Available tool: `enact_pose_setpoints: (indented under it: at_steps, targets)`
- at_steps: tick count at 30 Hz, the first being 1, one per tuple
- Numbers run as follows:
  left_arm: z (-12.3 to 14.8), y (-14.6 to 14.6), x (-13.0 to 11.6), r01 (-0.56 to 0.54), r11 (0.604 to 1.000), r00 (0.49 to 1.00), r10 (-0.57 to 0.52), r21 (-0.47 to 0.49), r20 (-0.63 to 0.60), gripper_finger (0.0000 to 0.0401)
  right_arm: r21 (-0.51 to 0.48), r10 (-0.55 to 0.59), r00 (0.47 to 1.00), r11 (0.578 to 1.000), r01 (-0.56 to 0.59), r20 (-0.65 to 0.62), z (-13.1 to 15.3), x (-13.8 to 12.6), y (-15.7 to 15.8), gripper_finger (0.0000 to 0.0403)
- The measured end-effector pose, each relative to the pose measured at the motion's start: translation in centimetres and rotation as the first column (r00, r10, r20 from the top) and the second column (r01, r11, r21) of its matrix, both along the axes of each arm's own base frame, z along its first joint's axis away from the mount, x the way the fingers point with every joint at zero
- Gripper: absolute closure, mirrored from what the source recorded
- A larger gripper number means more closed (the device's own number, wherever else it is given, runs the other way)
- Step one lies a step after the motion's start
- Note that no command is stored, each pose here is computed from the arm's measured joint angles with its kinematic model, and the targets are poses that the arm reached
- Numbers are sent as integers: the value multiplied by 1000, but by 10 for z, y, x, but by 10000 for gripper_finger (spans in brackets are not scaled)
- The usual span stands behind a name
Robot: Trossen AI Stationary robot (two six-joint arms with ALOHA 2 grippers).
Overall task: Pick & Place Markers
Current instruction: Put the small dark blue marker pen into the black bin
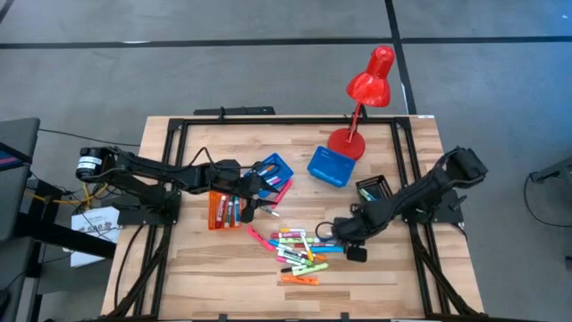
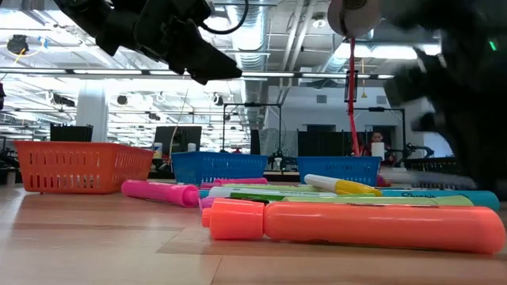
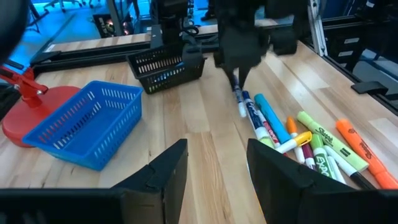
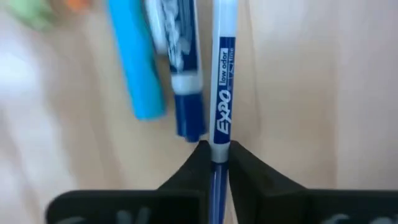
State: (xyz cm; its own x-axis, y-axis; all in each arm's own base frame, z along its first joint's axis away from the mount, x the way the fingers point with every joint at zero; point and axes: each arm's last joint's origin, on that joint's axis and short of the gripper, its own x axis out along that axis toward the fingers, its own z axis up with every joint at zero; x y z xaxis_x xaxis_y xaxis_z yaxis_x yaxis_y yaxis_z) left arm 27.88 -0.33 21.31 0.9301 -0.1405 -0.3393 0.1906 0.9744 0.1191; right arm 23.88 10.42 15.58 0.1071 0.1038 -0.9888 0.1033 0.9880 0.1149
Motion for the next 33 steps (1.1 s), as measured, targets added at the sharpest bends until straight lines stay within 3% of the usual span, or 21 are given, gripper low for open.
enact_pose_setpoints:
  at_steps: [4,7,12,17,21,26,33]
  targets:
    - [0,0,0,0,1000,1000,0,0,3,238,20,-9,998,1000,7,56,20,-4,-6,380]
    - [0,0,0,0,1000,1000,0,-1,3,238,34,-84,993,996,82,83,42,-11,-13,362]
    - [0,0,0,-1,1000,1000,1,-3,3,238,-137,-237,970,961,242,48,68,-42,-35,367]
    - [0,0,0,-9,1000,1000,8,-28,-1,238,-286,-391,916,871,399,86,84,-71,-52,380]
    - [0,0,0,-19,998,1000,19,-57,-6,238,-234,-462,878,846,479,129,74,-84,-61,363]
    - [0,0,0,-20,998,1000,20,-60,-7,238,-192,-545,834,813,550,83,44,-100,-71,353]
    - [0,0,0,-20,998,1000,20,-60,-6,238,-185,-566,821,802,568,69,25,-101,-79,349]
